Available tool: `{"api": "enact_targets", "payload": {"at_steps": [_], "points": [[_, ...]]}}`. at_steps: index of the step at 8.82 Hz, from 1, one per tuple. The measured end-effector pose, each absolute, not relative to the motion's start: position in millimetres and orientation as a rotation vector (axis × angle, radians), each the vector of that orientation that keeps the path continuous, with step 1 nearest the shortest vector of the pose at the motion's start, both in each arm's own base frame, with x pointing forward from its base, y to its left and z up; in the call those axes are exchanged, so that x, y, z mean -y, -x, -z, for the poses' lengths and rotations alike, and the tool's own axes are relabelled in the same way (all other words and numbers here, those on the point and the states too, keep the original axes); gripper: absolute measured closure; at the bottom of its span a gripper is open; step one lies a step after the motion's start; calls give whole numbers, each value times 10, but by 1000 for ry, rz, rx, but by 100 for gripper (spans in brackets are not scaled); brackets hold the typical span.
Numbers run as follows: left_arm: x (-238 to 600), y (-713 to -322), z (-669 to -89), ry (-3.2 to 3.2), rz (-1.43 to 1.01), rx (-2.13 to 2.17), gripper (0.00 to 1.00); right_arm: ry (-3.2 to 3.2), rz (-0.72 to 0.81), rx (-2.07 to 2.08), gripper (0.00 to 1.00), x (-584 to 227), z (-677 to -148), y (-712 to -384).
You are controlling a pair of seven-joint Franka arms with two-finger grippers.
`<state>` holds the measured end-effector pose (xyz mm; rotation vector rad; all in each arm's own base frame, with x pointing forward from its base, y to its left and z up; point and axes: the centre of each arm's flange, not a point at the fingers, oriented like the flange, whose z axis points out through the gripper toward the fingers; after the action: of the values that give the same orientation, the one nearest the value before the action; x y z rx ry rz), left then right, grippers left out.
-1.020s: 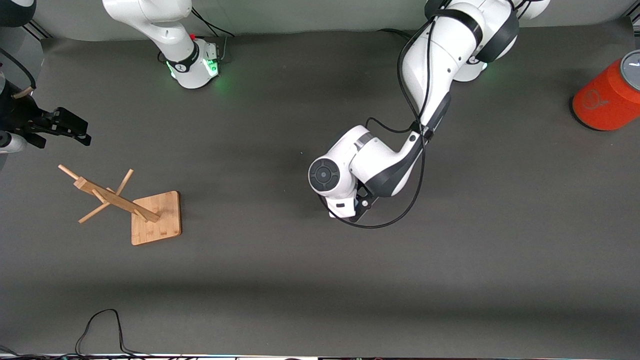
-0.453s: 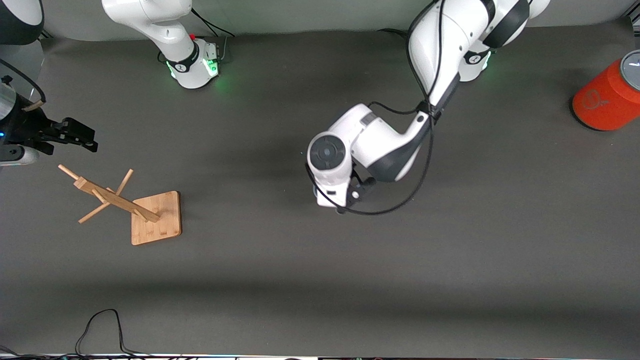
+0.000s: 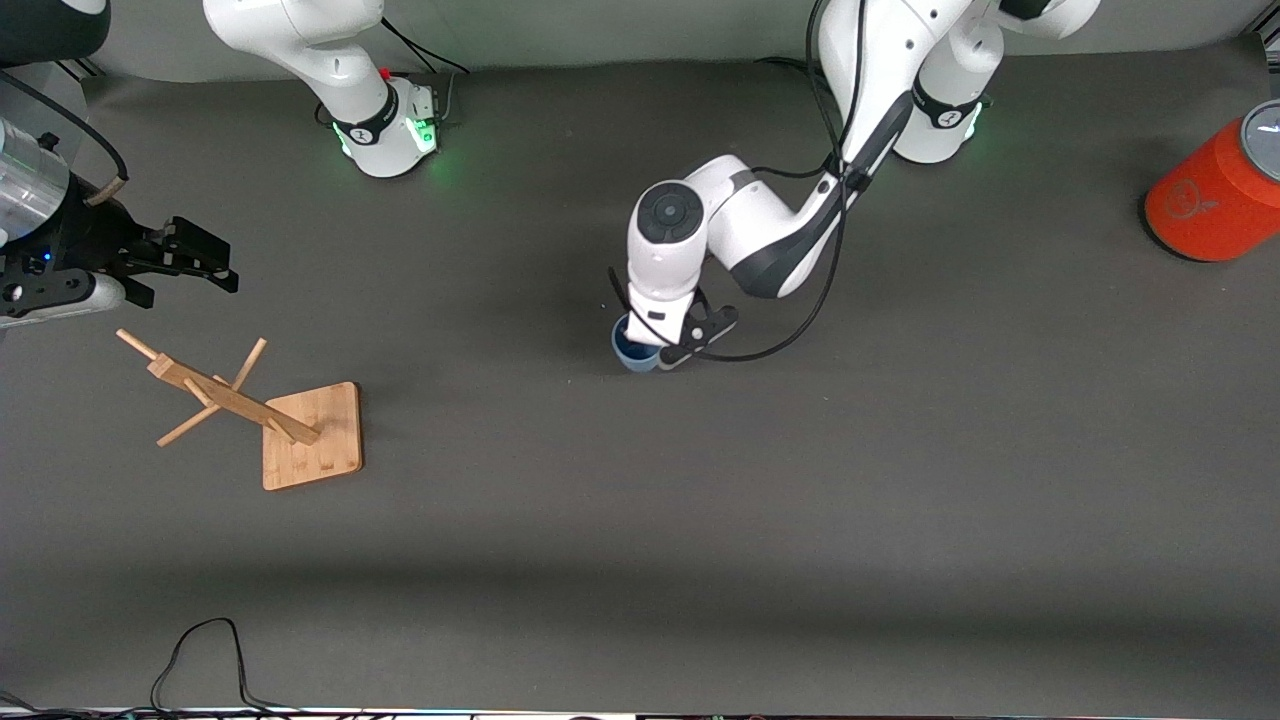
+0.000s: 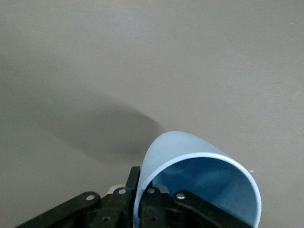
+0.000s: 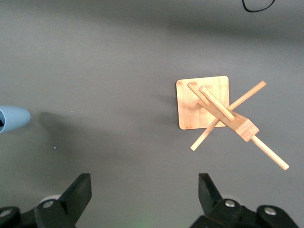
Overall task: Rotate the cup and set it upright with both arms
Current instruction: 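Rotate the cup upright and set it down with the left gripper, then open the left gripper and raise it away from the cup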
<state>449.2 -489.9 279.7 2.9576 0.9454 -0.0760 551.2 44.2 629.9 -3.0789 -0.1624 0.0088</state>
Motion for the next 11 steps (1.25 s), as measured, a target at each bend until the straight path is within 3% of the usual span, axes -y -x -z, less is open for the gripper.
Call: {"api": "enact_targets", "payload": {"at_steps": [3,5,7,10,11], "points": [[4783,-4234,-2456,-3040,86,-904,94,3075,-13,96,0,-146,-6272,-5543],[4779,-4236,-2448,-3028,75,-917,84,3075,-20,96,0,-149,-6247,-5556],[4735,-4276,-2573,-3042,64,-945,51,3081,-21,86,0,-112,-6227,-5572],[4458,-4509,-3501,-3161,33,-785,1,3099,30,81,0,-96,-6275,-5680],[4210,-4724,-3898,-3207,33,-669,0,3103,64,86,0,-123,-6353,-5761]]}}
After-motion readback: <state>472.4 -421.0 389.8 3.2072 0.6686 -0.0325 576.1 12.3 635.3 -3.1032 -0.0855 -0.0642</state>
